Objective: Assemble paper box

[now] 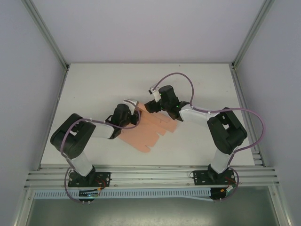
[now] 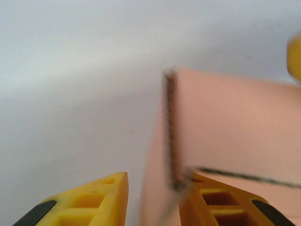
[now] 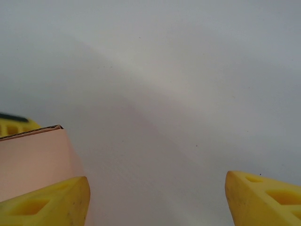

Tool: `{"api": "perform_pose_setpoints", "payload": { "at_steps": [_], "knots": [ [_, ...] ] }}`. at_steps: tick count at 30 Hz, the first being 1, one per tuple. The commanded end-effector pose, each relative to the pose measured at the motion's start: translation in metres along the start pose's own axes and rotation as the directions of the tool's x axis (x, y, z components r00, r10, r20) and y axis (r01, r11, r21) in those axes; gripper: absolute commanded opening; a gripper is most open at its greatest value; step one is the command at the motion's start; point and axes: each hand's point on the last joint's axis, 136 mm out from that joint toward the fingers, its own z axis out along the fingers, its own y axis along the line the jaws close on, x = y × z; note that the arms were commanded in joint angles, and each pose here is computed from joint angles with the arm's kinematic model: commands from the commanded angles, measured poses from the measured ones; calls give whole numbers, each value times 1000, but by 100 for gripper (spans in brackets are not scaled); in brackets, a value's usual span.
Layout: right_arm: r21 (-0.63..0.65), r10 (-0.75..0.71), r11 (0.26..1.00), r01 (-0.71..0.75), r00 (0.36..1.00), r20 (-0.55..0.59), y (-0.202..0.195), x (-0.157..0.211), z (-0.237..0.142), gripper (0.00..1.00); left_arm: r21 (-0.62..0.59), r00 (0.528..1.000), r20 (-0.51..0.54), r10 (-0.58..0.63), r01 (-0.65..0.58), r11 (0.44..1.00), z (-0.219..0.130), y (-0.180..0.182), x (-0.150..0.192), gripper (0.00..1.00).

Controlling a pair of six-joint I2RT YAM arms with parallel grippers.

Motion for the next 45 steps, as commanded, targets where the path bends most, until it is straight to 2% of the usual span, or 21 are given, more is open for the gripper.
{"api": "perform_pose_setpoints", "payload": {
  "at_steps": [1, 5, 7, 15, 18, 22, 28, 29, 30, 32, 34, 38, 42, 45],
  "knots": [
    [-11, -71, 997, 71, 962, -264, 7, 81, 3, 76, 4, 999, 4, -47, 47, 999, -5, 15, -4, 31],
    [-14, -73, 997, 72, 965, -252, 8, 77, 2, 76, 114, 999, -50, -1, 7, 993, 5, -2, 4, 31],
    [-26, -76, 997, 72, 966, -248, 10, 74, 2, 76, 154, 999, -43, 0, 6, 988, 9, -9, 3, 31],
    [-48, -100, 995, 92, 966, -239, 17, 67, 3, 75, 175, 999, -35, 14, -8, 984, 20, -13, -6, 21],
    [-53, -108, 994, 98, 964, -243, 18, 67, 4, 75, 161, 999, -32, 16, -11, 987, 20, -11, -9, 22],
    [-52, -117, 993, 107, 962, -247, 18, 67, 4, 75, 153, 1000, -16, 16, -14, 988, 18, -10, -14, 30],
    [-60, -122, 992, 111, 963, -241, 20, 65, 5, 75, 220, 999, -6, 37, -35, 975, 18, -22, -17, 28],
    [-60, -124, 992, 112, 962, -243, 19, 65, 5, 75, 239, 999, -4, 42, -40, 970, 18, -25, -19, 27],
    [-60, -126, 992, 114, 962, -244, 19, 64, 5, 75, 256, 999, -4, 49, -46, 966, 18, -28, -19, 21],
    [-62, -130, 991, 118, 962, -239, 20, 63, 5, 75, 288, 997, 2, 77, -74, 955, 18, -34, -20, 3],
    [-62, -129, 991, 118, 963, -237, 20, 62, 5, 75, 291, 996, 2, 91, -87, 953, 19, -34, -19, 0],
    [-57, -129, 991, 119, 965, -226, 20, 57, 4, 75, 189, 996, -10, 85, -82, 979, 22, -16, -16, 0],
    [-56, -117, 993, 107, 968, -221, 20, 55, 3, 75, -45, 997, -55, 57, -60, 997, 22, 22, -9, 0],
    [-46, -110, 994, 102, 969, -222, 21, 54, 4, 75, -214, 994, -72, 81, -95, 972, 15, 42, -7, 0]
  ]
}}
